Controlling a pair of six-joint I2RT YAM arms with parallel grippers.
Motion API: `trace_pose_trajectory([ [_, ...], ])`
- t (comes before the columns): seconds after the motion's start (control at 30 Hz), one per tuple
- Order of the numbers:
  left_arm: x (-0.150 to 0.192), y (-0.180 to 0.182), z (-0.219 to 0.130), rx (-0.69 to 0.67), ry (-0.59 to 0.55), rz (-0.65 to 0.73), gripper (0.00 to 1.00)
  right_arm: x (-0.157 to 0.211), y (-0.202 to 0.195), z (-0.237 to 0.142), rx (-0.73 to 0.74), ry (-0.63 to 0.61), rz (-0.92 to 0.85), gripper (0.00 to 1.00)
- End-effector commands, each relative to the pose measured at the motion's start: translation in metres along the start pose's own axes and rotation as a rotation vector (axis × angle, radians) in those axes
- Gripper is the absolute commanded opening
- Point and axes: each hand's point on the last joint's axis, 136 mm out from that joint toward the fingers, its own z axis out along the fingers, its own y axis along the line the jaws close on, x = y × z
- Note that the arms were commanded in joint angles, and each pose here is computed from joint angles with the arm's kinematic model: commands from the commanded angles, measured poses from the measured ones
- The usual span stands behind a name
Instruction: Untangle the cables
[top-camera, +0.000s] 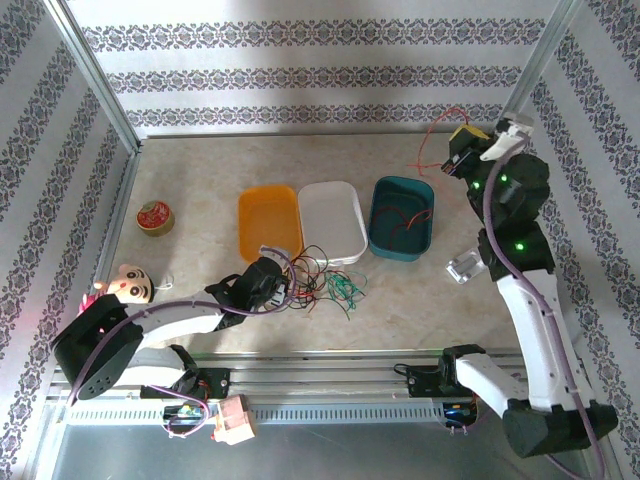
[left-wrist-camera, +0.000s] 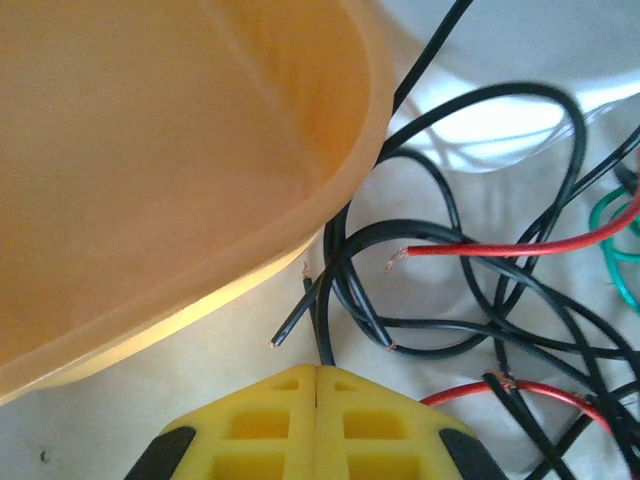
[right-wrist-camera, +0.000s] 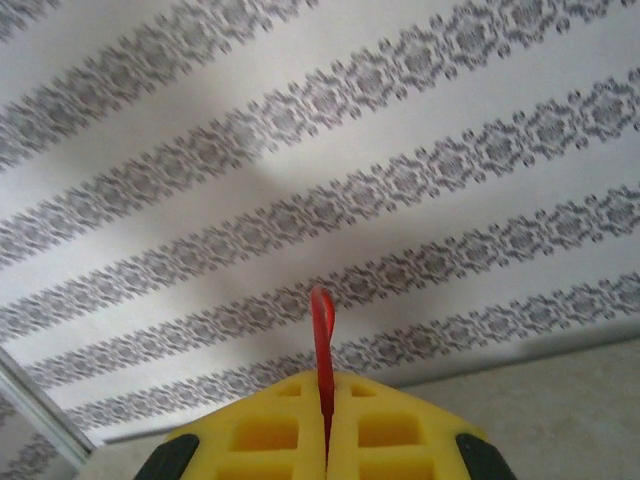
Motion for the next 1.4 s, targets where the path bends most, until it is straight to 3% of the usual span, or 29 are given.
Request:
trace_pose_trajectory([
  [0.0,-0.008,-0.003,-0.006,-0.007,-0.027,-0.011,0.00,0.026,-0.024,0.017,0.076,0.046,-0.035,0.00],
  [0.37,-0.010,-0.007,-0.006,0.000,-0.028,-0.002,0.00,0.158,-0.095,0.043,0.265,0.309,0.037,0.00],
  [0.6,-0.011,-0.010,-0.004,-0.002,-0.016,0.014,0.00,0.196,-0.126,0.045,0.395,0.368,0.108,0.00],
  [1.07,-0.015,-0.023,0.002,0.016,-0.002,0.046,0.00,0.297,-0.153,0.043,0.498,0.640,0.265,0.00],
  [1.37,-0.022,-0.026,0.005,0.018,-0.009,0.056,0.00,0.315,-0.156,0.041,0.539,0.713,0.253,0.00],
])
